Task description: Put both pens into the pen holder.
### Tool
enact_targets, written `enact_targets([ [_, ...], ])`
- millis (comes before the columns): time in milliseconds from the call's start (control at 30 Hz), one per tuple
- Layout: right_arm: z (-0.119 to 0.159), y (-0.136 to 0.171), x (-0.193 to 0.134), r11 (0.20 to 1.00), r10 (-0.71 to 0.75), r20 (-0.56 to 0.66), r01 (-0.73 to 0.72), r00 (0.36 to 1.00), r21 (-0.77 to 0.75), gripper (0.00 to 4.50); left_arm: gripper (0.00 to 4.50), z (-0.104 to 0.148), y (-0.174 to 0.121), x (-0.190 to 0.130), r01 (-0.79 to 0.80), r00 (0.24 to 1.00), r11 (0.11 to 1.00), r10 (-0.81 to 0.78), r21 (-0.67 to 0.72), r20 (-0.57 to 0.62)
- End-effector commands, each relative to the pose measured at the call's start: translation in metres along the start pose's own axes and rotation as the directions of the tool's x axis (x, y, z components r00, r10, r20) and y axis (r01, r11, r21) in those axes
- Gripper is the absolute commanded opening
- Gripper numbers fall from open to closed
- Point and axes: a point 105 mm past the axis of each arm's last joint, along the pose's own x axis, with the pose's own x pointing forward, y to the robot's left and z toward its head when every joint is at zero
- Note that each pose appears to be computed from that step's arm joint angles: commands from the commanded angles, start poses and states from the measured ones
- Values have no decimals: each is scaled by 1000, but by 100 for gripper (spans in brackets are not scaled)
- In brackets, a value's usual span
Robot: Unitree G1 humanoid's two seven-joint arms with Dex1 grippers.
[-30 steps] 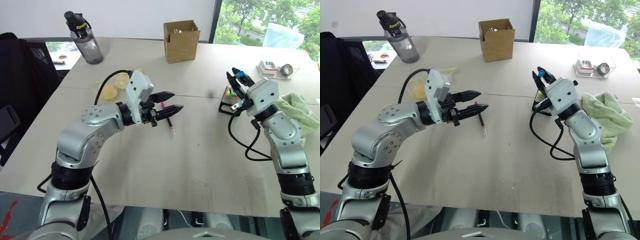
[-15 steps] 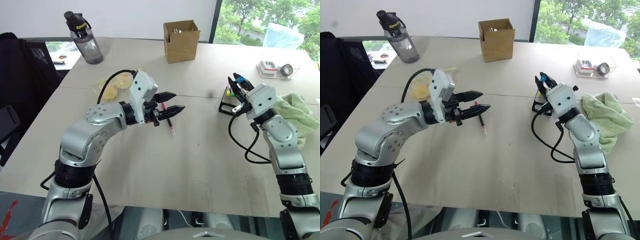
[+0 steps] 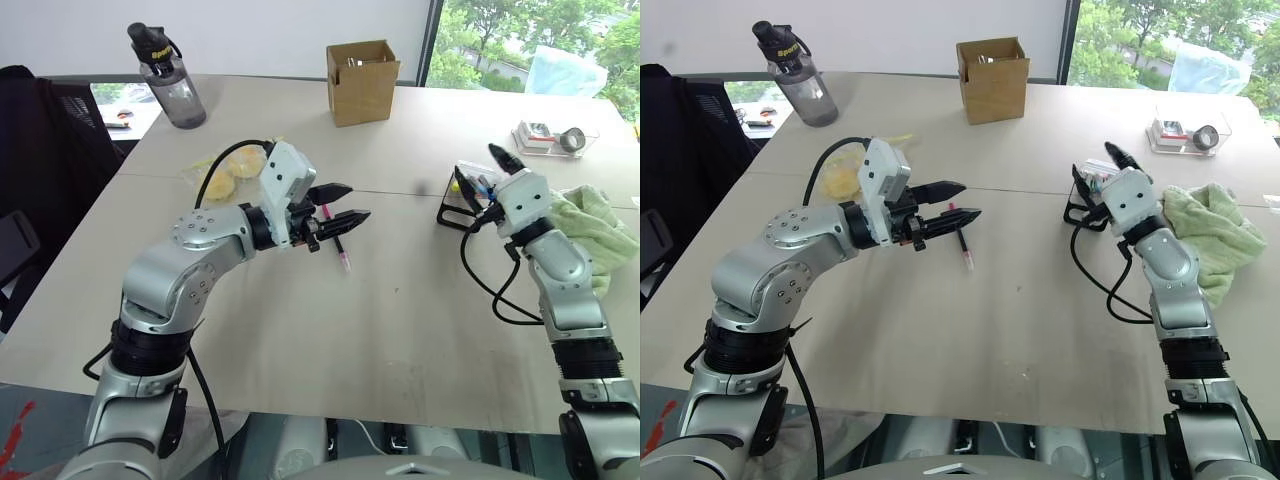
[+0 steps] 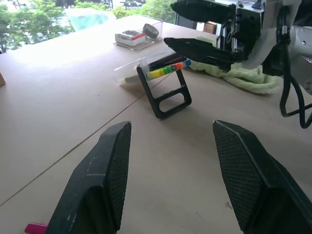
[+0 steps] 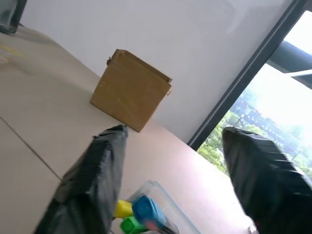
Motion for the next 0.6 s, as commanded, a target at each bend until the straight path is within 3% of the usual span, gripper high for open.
enact_targets([
  [33,13,-16,2,998,-49,58,51,997,-27,446,270,9,3,-4,-23,999,999,22,30,27],
  [233,26,-14,4,997,-44,110,36,993,75,446,270,-9,14,-9,-100,995,995,100,2,-24],
  [333,42,8,-3,963,101,147,-134,984,233,446,270,-33,33,-15,-266,962,963,262,-44,-74],
  [500,54,28,-25,838,261,160,-306,952,452,446,270,-50,44,-10,-446,894,888,437,-108,-96],
  [600,51,45,-49,748,392,136,-401,910,528,446,270,-56,36,3,-471,882,870,457,-147,-119],
])
